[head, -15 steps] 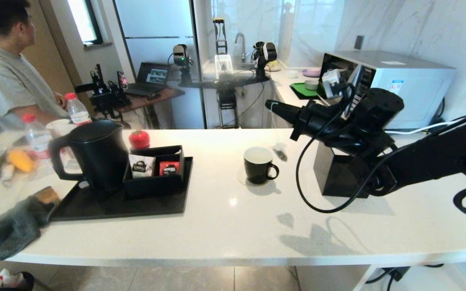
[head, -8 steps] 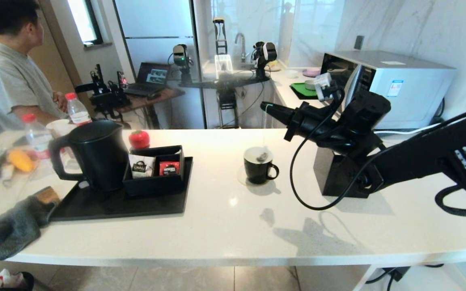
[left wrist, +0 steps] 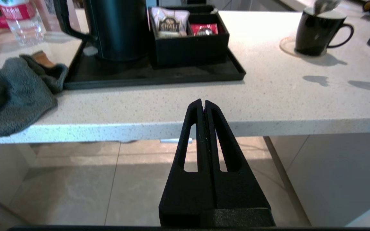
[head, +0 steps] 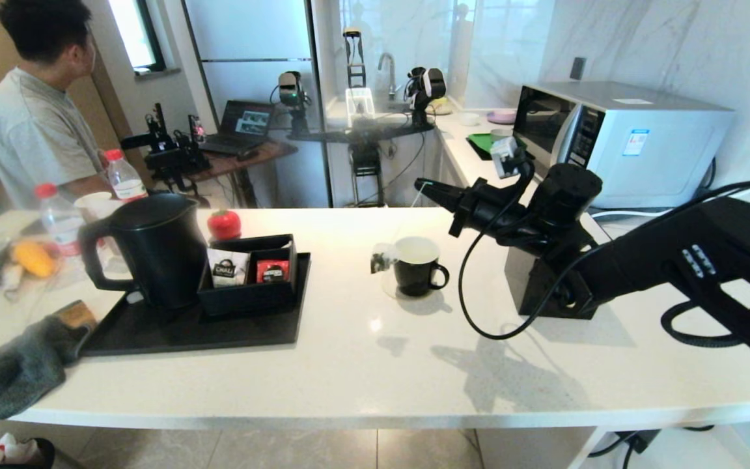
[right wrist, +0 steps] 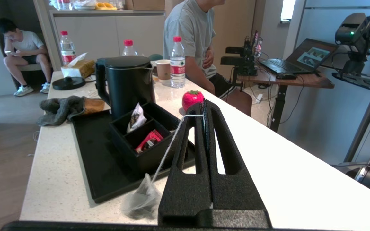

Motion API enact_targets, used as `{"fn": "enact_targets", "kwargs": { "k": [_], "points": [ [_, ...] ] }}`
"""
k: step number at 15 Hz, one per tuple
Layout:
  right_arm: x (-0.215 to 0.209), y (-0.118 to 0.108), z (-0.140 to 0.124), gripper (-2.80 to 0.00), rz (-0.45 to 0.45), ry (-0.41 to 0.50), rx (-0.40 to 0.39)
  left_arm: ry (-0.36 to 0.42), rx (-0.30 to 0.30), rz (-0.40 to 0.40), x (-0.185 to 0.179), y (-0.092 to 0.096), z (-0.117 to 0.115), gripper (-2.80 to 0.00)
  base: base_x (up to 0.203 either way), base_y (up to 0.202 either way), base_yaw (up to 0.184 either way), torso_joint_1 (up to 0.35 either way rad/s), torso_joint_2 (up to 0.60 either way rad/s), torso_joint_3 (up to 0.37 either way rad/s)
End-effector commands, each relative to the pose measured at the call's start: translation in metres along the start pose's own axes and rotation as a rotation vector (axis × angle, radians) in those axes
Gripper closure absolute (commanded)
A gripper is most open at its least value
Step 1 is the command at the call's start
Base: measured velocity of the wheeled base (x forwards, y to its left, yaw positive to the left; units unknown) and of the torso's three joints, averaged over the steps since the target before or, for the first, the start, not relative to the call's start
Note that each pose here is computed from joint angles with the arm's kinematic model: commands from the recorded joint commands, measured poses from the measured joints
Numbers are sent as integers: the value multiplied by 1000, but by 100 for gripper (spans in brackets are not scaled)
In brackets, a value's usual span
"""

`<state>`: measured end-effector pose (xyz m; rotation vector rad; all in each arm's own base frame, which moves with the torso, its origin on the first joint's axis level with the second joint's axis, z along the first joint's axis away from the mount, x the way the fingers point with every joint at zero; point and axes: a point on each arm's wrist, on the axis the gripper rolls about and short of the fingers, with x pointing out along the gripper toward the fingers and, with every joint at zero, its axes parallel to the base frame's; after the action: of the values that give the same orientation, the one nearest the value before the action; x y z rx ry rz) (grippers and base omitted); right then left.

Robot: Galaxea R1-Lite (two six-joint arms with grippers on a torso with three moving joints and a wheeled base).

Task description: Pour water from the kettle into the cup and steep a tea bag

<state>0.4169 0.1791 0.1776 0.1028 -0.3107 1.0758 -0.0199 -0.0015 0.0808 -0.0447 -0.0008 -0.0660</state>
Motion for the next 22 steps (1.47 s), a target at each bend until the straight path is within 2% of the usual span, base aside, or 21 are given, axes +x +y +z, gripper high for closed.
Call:
{"fn": "enact_targets", "kwargs": {
  "k": [1, 5, 11, 15, 20, 21, 22],
  "points": [
    [2, -4, -9, 0, 3, 0, 1, -40, 3, -2, -3, 0, -1, 0, 0, 0, 0, 0, 0, 0],
    [8, -11, -6, 0, 1, -20, -17, -39, -12, 6, -3, 0, -1, 0, 0, 0, 0, 0, 0, 0],
    [0, -27, -12, 0, -33, -3, -15, -39, -28, 5, -3, 0, -1, 0, 0, 0, 0, 0, 0, 0],
    [9, -34, -4, 0, -30, -20, -30, -40, -44, 6, -3, 0, -1, 0, 0, 0, 0, 0, 0, 0],
    [17, -40, -1, 0, -28, -18, -28, -25, -311, -4, -3, 0, -2, 0, 0, 0, 0, 0, 0, 0],
    [17, -40, -3, 0, -29, -15, -24, -22, -338, -4, -3, 0, -3, 0, 0, 0, 0, 0, 0, 0],
    [16, -41, -5, 0, -31, -12, -22, -22, -336, -5, -3, 0, -3, 0, 0, 0, 0, 0, 0, 0]
  ]
}}
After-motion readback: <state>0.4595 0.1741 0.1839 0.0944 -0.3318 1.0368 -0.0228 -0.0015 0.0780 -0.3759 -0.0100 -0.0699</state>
